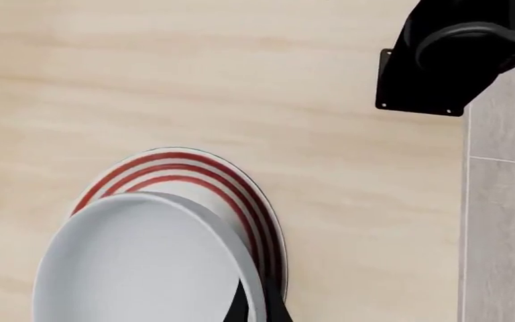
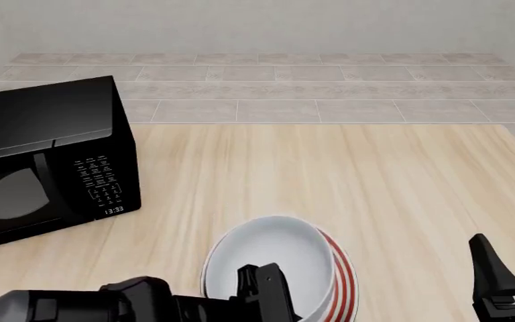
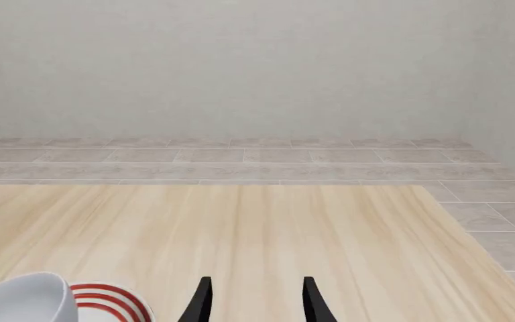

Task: Pick up the white bowl and put it on the plate.

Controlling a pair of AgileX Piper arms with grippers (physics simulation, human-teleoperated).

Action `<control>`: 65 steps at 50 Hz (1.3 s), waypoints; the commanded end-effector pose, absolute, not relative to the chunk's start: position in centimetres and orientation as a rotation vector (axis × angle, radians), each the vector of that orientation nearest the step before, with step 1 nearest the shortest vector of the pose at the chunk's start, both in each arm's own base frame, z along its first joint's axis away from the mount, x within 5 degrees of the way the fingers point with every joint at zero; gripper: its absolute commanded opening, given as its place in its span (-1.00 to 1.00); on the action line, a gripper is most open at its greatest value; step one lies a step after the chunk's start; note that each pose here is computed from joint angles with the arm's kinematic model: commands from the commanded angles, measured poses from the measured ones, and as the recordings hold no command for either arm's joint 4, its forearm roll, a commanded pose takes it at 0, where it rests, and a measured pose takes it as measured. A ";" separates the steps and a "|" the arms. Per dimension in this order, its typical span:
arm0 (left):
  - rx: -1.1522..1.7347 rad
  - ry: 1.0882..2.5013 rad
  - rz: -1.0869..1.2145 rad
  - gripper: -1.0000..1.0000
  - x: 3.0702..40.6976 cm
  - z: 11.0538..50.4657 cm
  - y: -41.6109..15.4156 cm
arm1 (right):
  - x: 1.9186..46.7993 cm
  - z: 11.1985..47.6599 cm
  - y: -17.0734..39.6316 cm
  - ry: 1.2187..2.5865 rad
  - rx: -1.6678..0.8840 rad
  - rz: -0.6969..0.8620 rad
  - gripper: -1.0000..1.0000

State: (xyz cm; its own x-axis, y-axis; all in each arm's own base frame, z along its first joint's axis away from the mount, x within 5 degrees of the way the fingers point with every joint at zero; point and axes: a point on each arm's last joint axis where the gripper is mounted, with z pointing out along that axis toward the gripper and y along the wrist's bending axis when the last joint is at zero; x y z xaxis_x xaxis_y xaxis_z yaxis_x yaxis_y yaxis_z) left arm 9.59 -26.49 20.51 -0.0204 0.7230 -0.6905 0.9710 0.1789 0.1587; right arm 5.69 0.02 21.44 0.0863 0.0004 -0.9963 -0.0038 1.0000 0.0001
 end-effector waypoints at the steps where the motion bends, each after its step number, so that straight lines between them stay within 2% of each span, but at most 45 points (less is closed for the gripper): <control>1: 1.604 1.790 -0.469 -1.00 9.8 20.3 -26.6 | 5.7 21.4 0.0 1.485 0.000 0.000 1.00; 57: 1.614 1.802 -0.474 -1.00 9.7 19.0 -27.4 | 5.7 21.4 0.0 1.485 0.000 0.000 1.00; 58: 1.613 1.803 -0.474 1.00 9.7 19.0 -27.4 | 5.7 21.4 0.0 1.485 0.000 0.000 1.00; 65: 1.613 1.802 -0.474 1.00 9.7 19.0 -27.4 | 5.7 21.4 0.0 1.485 0.000 0.000 1.00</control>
State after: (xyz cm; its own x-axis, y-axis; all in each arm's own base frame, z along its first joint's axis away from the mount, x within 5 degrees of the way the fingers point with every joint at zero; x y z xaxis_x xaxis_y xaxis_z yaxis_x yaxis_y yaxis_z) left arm 9.53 -27.45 19.02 -0.0070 0.7307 -0.6827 0.9733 0.1617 0.1631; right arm 5.69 0.02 21.44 0.0863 0.0005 -0.9963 -0.0038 1.0000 0.0001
